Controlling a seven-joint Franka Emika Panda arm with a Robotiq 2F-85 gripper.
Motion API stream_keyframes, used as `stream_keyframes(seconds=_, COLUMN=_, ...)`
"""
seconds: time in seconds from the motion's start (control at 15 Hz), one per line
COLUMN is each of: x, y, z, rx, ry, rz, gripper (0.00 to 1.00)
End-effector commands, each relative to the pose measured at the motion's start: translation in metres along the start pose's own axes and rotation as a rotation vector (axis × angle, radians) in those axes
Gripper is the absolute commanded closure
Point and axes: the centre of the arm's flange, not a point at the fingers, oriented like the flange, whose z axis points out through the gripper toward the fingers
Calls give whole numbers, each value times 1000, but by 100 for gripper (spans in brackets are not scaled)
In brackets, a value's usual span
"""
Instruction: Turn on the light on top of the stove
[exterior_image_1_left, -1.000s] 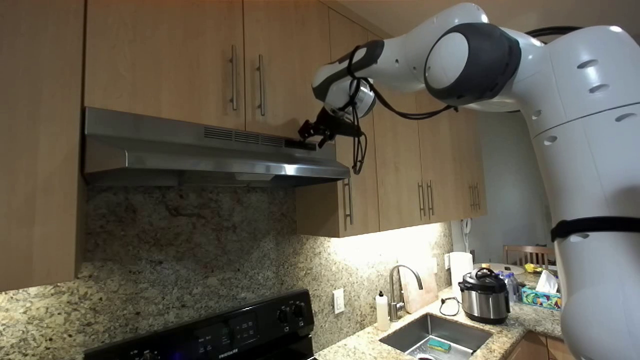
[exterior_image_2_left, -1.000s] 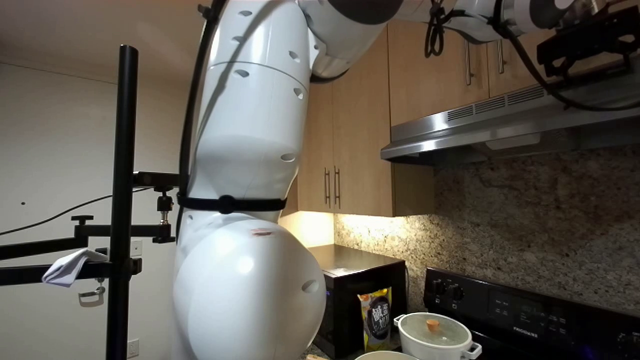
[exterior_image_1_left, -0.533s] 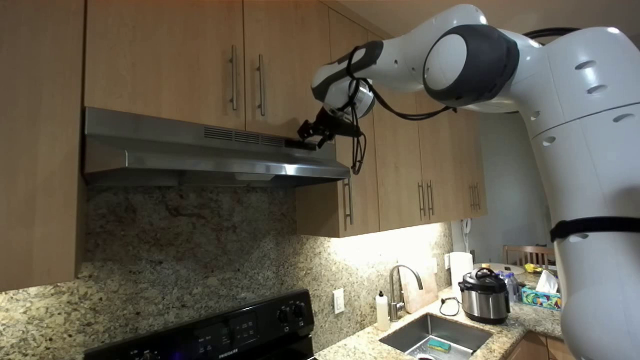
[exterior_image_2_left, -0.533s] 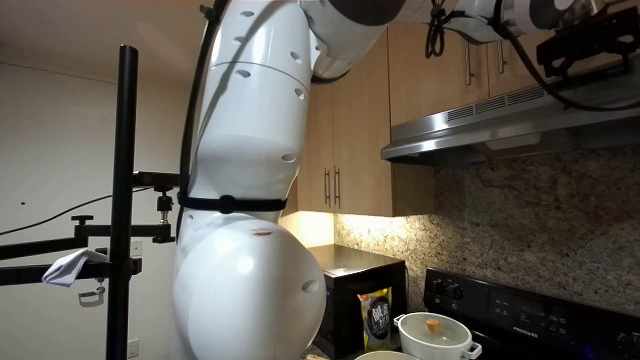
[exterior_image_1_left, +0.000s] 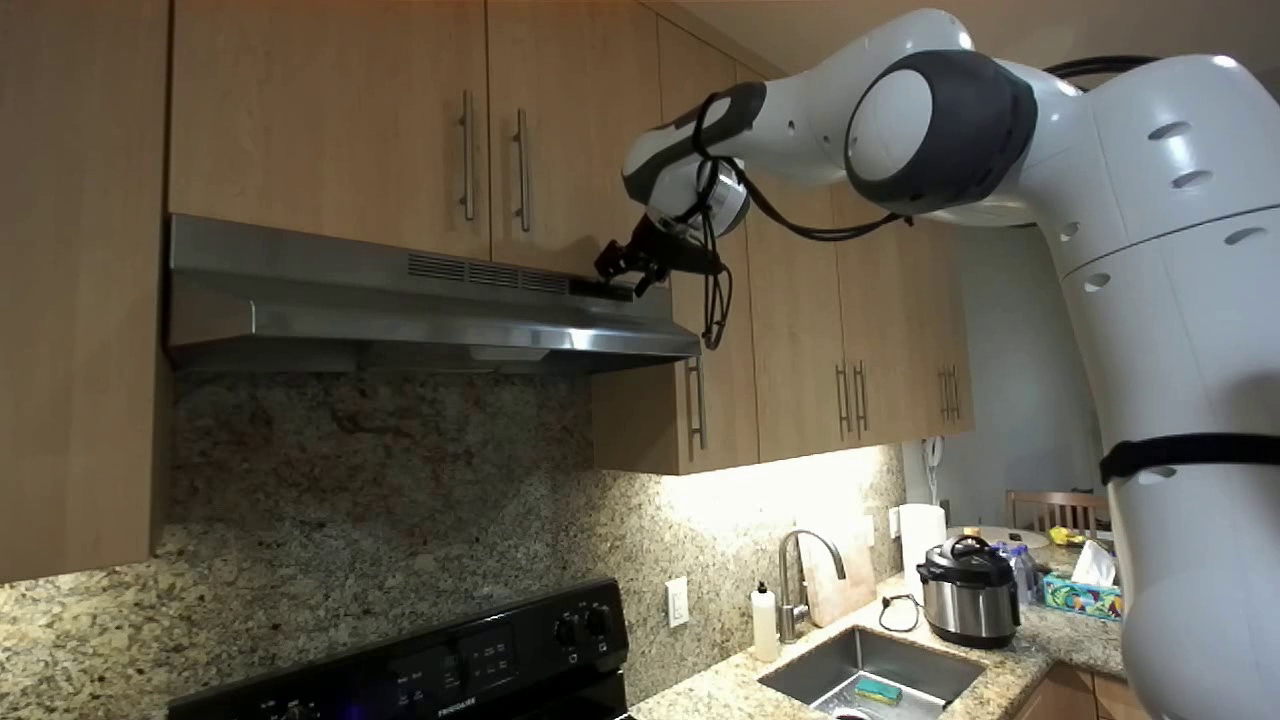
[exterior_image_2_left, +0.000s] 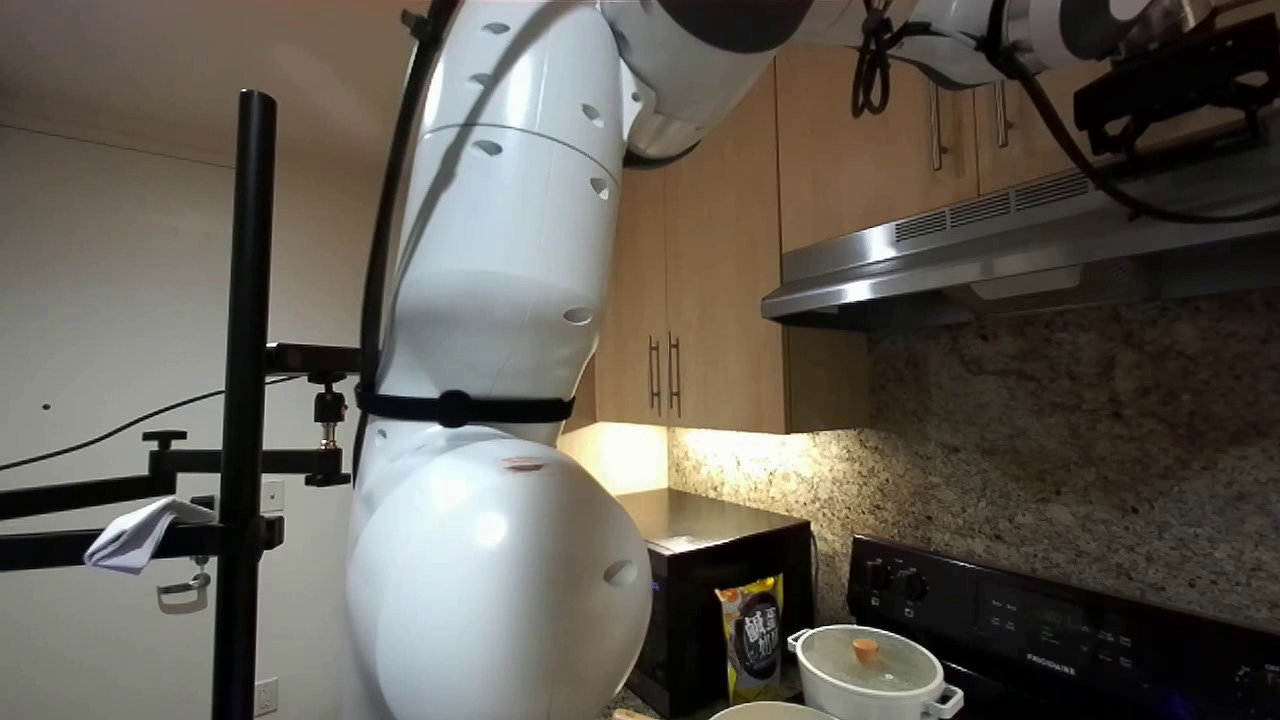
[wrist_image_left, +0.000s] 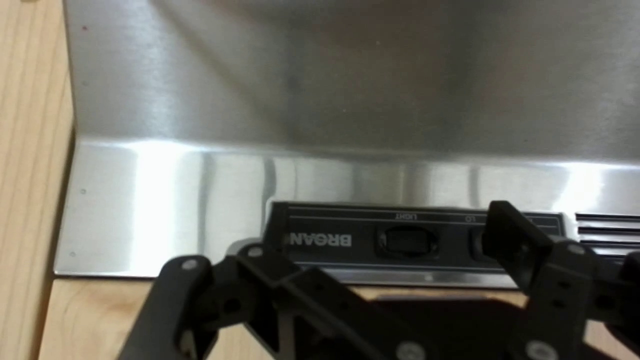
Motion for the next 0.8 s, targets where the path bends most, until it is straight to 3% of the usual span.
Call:
stream_keyframes(seconds=0.0, x=5, y=2, z=4, rx=-5, ry=-15, rz=5, gripper=0)
stream_keyframes(seconds=0.73, x=5, y=-4, z=4, rx=9, ry=-7, rz=-12, gripper=0)
